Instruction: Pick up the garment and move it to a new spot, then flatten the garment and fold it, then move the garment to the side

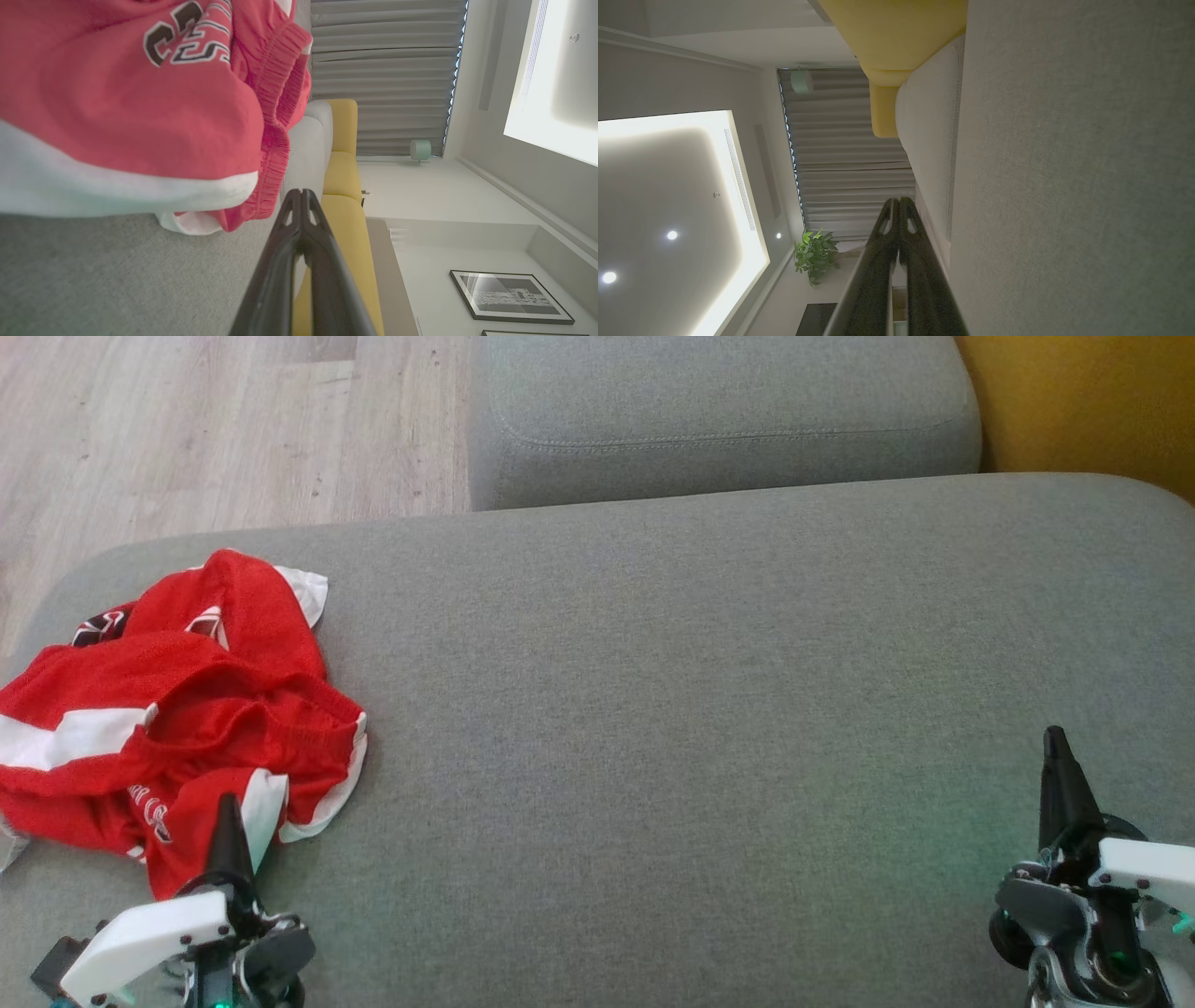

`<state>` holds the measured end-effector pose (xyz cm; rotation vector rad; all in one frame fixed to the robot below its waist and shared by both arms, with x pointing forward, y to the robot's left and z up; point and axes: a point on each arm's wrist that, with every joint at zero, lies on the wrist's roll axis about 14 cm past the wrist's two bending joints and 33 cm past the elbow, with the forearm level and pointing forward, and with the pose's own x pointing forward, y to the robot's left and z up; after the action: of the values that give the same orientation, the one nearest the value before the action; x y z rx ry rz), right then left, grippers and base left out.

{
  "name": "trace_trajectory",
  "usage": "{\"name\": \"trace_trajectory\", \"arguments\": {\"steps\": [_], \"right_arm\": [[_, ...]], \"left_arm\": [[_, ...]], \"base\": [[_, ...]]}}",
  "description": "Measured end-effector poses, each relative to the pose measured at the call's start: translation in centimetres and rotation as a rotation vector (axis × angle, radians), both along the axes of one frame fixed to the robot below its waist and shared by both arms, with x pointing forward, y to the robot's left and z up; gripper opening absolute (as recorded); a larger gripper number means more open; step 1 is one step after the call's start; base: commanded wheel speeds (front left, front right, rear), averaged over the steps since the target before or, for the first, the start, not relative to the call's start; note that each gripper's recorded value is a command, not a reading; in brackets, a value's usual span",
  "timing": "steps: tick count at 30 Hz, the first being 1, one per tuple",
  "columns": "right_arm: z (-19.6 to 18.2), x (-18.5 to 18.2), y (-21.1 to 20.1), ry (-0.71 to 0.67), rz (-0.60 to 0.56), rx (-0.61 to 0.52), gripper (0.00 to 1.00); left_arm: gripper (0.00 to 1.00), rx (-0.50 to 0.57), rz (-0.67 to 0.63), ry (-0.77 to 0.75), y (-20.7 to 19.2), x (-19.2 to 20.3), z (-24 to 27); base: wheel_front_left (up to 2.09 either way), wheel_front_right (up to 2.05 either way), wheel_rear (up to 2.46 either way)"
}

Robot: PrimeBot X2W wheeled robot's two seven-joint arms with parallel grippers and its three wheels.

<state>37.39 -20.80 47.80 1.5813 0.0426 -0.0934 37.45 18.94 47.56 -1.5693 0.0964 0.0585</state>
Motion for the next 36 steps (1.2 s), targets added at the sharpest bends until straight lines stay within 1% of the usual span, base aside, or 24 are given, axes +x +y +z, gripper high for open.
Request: {"name": "trace_trajectory", "arguments": {"steps": [36], "right_arm": [[0.0,0.0,0.0,0.0,0.0,0.0,0.0]], "left_arm": [[0.0,0.0,0.0,0.0,0.0,0.0,0.0]], "base": [[0.0,0.0,0.0]]}}
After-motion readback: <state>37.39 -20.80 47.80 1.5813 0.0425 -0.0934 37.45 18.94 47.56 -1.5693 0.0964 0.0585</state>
